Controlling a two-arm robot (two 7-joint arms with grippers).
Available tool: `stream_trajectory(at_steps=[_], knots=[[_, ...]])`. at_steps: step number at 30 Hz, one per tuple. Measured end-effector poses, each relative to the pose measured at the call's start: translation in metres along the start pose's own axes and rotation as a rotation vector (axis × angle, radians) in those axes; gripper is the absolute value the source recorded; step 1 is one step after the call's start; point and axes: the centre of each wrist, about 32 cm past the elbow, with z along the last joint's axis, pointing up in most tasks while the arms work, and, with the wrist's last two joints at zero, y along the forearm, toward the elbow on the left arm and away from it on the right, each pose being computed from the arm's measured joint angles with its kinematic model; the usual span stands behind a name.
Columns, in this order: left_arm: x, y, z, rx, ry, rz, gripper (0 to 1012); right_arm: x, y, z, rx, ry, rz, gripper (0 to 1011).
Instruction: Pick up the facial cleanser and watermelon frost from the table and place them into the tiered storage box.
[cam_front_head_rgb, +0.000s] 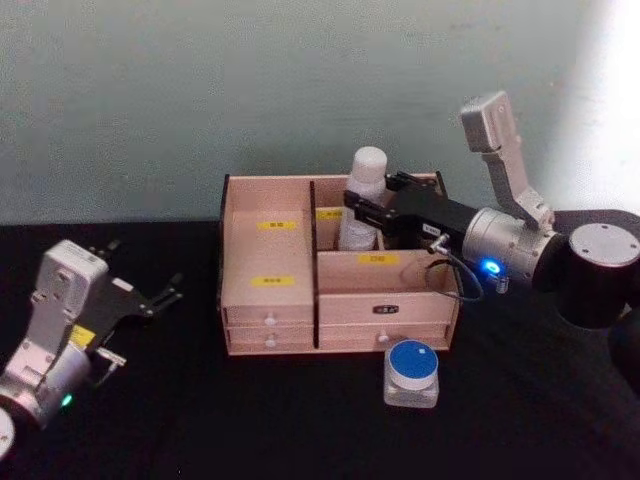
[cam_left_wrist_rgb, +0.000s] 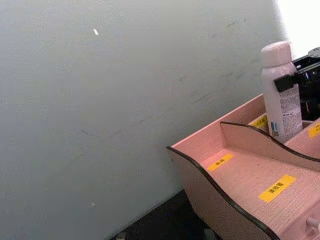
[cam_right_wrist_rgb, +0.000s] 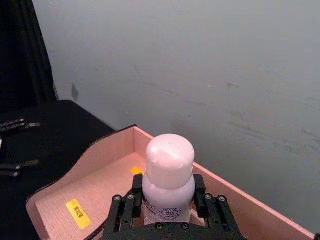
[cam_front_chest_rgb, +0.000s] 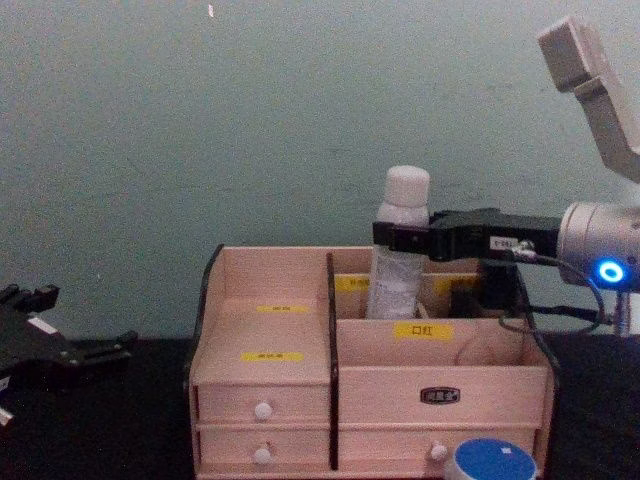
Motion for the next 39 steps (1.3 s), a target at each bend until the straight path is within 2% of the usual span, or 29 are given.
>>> stream_trajectory(at_steps=[15, 32, 39], knots=[[0.0000, 0.0000, 0.0000, 0.000, 0.000, 0.000, 1001, -0.0011, 0.0043, -0.0110, -0.030, 0.008, -0.004, 591], [0.0000, 0.0000, 0.0000, 0.000, 0.000, 0.000, 1001, -0.0013, 0.0044, -0.0109, -0.036, 0.001, -0.005, 594], [0.0000, 0.0000, 0.0000, 0.000, 0.000, 0.000, 1001, -0.0012, 0.0041, -0.0108, -0.034, 0.002, -0.005, 817]])
